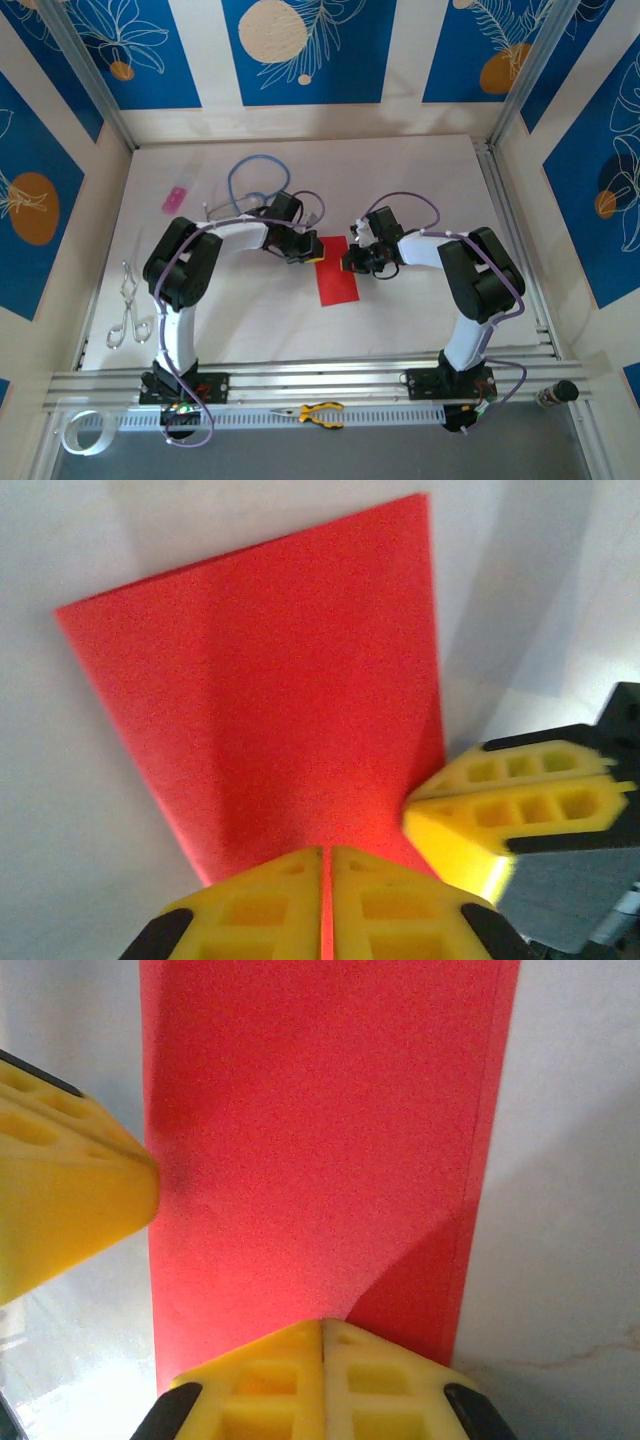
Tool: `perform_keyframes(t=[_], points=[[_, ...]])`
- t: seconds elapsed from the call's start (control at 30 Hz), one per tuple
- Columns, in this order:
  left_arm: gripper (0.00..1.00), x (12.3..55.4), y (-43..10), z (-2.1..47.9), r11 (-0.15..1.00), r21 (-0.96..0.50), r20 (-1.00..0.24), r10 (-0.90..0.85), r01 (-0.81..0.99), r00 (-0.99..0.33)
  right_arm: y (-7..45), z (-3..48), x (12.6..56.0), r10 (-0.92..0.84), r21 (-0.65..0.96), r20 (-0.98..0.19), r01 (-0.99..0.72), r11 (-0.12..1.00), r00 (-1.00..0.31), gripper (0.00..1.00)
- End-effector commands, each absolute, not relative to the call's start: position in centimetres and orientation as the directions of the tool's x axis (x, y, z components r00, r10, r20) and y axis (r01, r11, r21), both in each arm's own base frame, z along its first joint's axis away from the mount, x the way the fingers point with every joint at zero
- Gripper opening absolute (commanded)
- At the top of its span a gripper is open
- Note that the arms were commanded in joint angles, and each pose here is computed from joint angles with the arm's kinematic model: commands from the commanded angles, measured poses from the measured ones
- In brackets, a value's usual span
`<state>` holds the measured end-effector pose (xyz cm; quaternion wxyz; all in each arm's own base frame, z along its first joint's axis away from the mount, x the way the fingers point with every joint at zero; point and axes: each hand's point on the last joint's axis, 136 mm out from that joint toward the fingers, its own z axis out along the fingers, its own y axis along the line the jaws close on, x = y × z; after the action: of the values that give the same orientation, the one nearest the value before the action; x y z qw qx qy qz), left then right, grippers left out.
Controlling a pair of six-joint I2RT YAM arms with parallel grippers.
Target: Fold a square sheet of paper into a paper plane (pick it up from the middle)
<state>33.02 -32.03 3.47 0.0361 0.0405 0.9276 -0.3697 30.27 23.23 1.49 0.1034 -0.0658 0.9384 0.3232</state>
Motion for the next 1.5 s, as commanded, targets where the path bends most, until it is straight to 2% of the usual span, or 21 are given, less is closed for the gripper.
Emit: perform_keyframes(t=[0.0, 0.13, 0.3, 0.43, 0.67, 1.0, 1.47], points=[[0.11, 32.7, -31.5, 1.4, 0.744, -0.663, -0.083, 0.039, 0.084, -0.996, 21.1, -1.9, 27.3, -0.076, 0.515, -0.097, -0.116, 0.85, -0.992, 0.0], [0.11, 32.8, -30.0, -0.5, 0.804, -0.592, -0.07, 0.011, 0.05, -0.998, 21.1, -1.9, 27.2, -0.077, 0.513, -0.097, -0.116, 0.85, -0.992, 0.0], [0.1, 33.1, -29.1, -0.2, 0.826, -0.562, -0.082, -0.022, 0.029, -0.996, 21.1, -1.9, 27.2, -0.077, 0.513, -0.096, -0.116, 0.85, -0.992, 0.0], [0.11, 33.6, -29.5, 1.5, 0.804, -0.594, -0.106, -0.03, 0.039, -0.994, 21.2, -1.9, 27.2, -0.078, 0.514, -0.096, -0.117, 0.85, -0.992, 0.0], [0.13, 34.8, -32.6, 5.2, 0.686, -0.719, -0.145, 0.003, 0.107, -0.989, 21.1, -1.9, 27.2, -0.078, 0.513, -0.098, -0.118, 0.85, -0.992, 0.0], [0.12, 35.7, -31.9, 1.7, 0.747, -0.664, -0.087, -0.023, 0.041, -0.996, 21.1, -1.9, 27.2, -0.078, 0.514, -0.096, -0.116, 0.85, -0.992, 0.0], [0.12, 39.4, -28.8, 1.1, 0.78, -0.622, -0.123, -0.184, -0.068, -0.975, 21.2, -1.8, 27.2, -0.079, 0.516, -0.098, -0.119, 0.848, -0.992, 0.0]])
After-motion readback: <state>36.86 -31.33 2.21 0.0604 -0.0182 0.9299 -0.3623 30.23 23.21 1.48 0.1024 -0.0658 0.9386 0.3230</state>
